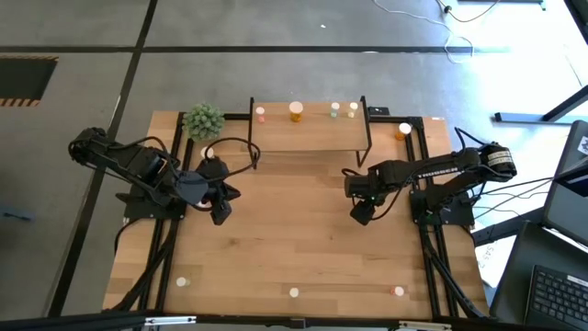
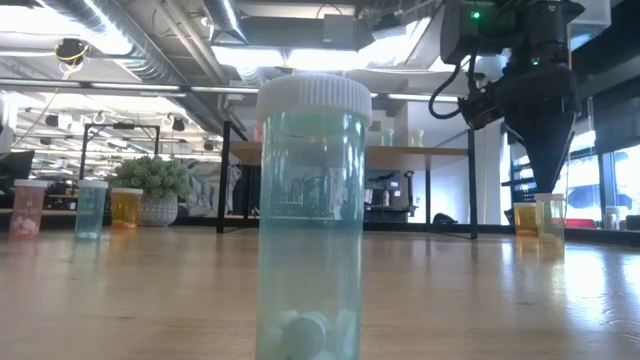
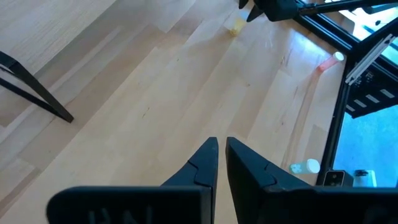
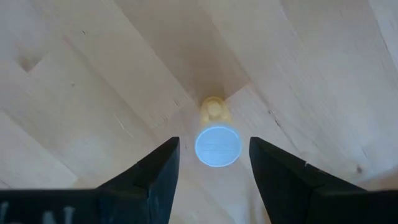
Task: Pick and place medicine bottles onto shelf by color
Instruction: Put the top yellow medicine bottle on the shelf, aligned with the other yellow medicine bottle
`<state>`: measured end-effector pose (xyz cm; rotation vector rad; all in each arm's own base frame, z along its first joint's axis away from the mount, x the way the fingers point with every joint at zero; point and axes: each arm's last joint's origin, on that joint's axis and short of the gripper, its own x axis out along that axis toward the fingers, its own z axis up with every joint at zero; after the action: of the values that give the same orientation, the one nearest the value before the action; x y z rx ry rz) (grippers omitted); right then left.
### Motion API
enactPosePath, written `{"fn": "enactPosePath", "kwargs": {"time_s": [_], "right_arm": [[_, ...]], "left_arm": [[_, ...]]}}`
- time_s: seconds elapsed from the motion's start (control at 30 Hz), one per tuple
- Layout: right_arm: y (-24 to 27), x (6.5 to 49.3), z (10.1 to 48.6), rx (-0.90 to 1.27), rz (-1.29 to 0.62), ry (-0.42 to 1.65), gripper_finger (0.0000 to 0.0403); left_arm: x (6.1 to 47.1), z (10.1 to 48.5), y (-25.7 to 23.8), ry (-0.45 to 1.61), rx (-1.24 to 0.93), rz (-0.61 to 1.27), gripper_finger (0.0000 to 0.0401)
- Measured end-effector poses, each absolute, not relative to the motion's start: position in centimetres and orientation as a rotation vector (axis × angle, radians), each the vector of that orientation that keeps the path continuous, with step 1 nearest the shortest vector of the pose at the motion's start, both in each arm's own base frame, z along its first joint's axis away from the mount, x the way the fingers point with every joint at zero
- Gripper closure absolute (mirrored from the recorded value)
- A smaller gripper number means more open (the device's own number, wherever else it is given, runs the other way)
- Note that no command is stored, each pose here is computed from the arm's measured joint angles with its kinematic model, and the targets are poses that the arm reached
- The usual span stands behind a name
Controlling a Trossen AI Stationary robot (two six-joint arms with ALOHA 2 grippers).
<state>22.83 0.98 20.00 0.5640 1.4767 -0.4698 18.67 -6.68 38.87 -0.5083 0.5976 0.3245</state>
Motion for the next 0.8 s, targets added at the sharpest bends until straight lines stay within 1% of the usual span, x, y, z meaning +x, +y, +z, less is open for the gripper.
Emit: {"fn": "enactPosePath", "kwargs": {"time_s": [0.27, 0.8], "right_arm": [[0.95, 22.87, 20.00, 0.554, -0.471, 1.472, 0.0206], [0.97, 23.09, 20.02, 0.521, -0.427, 1.457, 0.0206]], "left_arm": [[18.68, 38.88, -6.68, 0.603, -0.461, 0.309, 0.0374], [18.74, 38.96, -6.71, 0.594, -0.464, 0.304, 0.0374]]}}
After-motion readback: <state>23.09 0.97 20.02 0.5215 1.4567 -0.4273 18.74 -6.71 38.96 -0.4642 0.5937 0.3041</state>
